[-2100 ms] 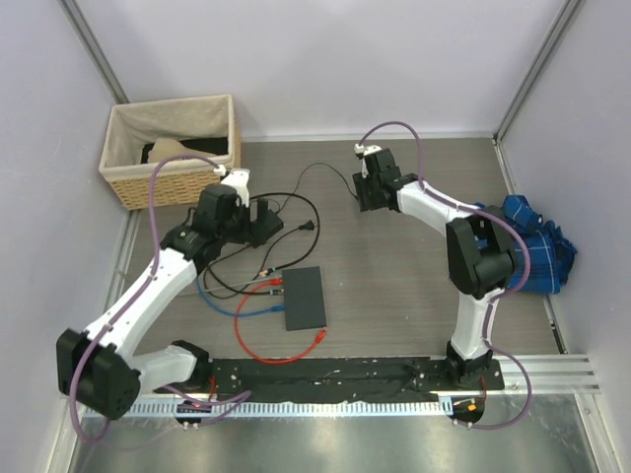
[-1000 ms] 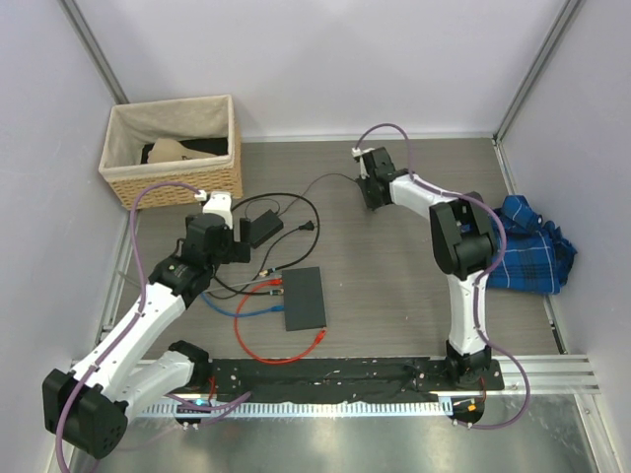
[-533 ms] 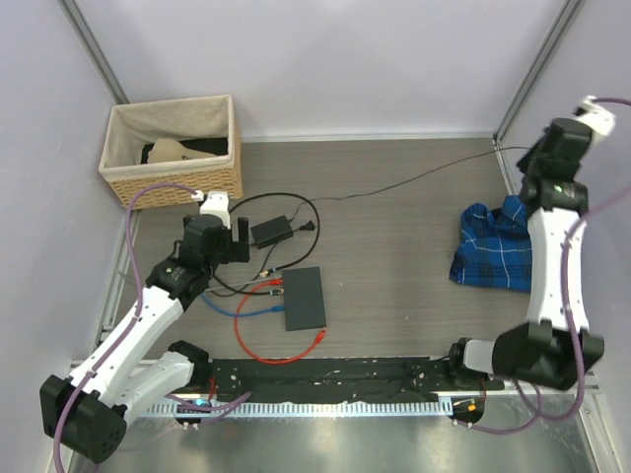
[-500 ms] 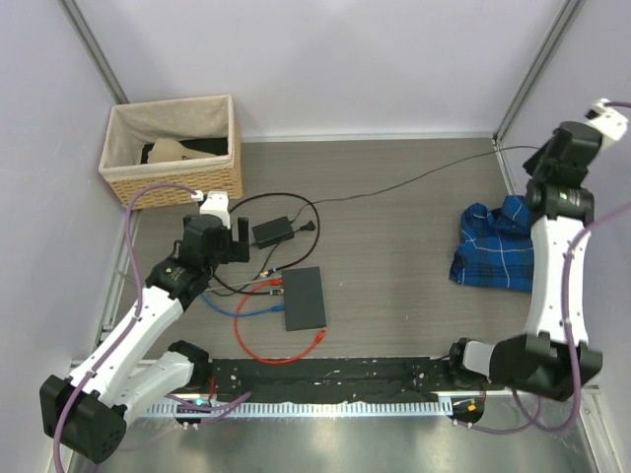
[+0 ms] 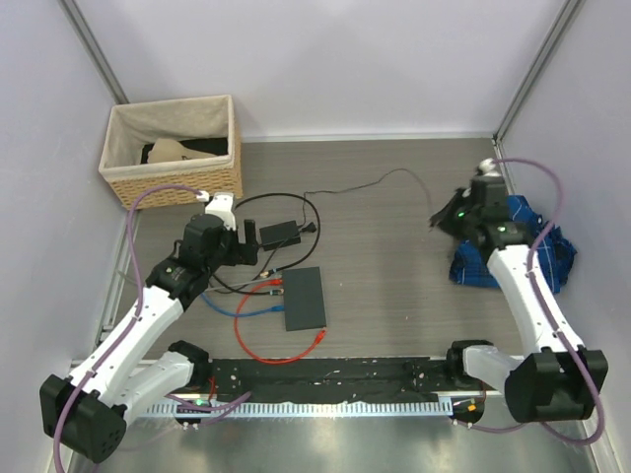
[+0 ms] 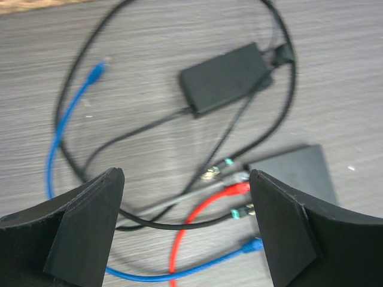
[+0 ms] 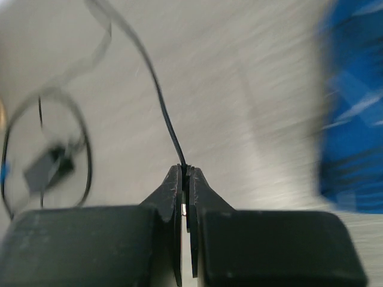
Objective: Insert the plug into the switch port
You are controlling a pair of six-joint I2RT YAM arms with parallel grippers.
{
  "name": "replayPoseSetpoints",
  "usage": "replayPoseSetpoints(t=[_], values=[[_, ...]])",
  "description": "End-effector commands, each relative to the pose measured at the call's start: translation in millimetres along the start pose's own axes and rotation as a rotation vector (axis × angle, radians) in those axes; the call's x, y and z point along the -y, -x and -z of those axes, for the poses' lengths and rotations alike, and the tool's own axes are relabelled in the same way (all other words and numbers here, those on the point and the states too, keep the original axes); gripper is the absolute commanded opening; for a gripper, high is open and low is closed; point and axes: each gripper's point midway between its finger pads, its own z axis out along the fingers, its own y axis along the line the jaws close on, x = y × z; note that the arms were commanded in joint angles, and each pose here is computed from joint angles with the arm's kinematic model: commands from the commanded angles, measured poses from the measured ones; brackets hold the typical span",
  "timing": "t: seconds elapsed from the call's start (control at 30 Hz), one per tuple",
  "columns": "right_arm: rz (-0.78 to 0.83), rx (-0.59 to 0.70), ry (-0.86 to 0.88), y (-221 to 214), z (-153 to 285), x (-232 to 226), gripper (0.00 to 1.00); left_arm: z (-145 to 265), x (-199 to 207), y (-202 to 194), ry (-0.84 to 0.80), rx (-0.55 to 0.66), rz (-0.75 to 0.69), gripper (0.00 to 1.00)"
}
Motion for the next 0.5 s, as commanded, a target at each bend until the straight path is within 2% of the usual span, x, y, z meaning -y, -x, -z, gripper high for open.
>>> replayPoseSetpoints(t=[0.0, 0.07, 0.1, 0.17, 0.27, 0.47], values=[[-0.022, -0.153, 0.135, -75, -8, -42, 0.01, 3, 37, 9, -0.164, 0.014, 0.034, 0.9], [-0.059, -0.234, 0.14, -119, -15, -45, 0.01, 5, 50, 5, -0.205, -0.006, 0.048, 0.9], [-0.077, -0.223, 0.171, -124, -20, -53, 0.01, 7, 54, 3, -0.218, -0.012, 0.053, 0.9], [-0.143, -0.299, 0.207, -159, -21, -61, 0.01, 11, 68, -1, -0.255, -0.023, 0.065, 0.89], [-0.221, -0.33, 0.281, -182, -19, -87, 0.01, 18, 93, -6, -0.321, -0.022, 0.061, 0.89], [-0.366, -0.317, 0.372, -192, -11, -123, 0.01, 26, 152, -16, -0.436, 0.026, 0.089, 0.85]])
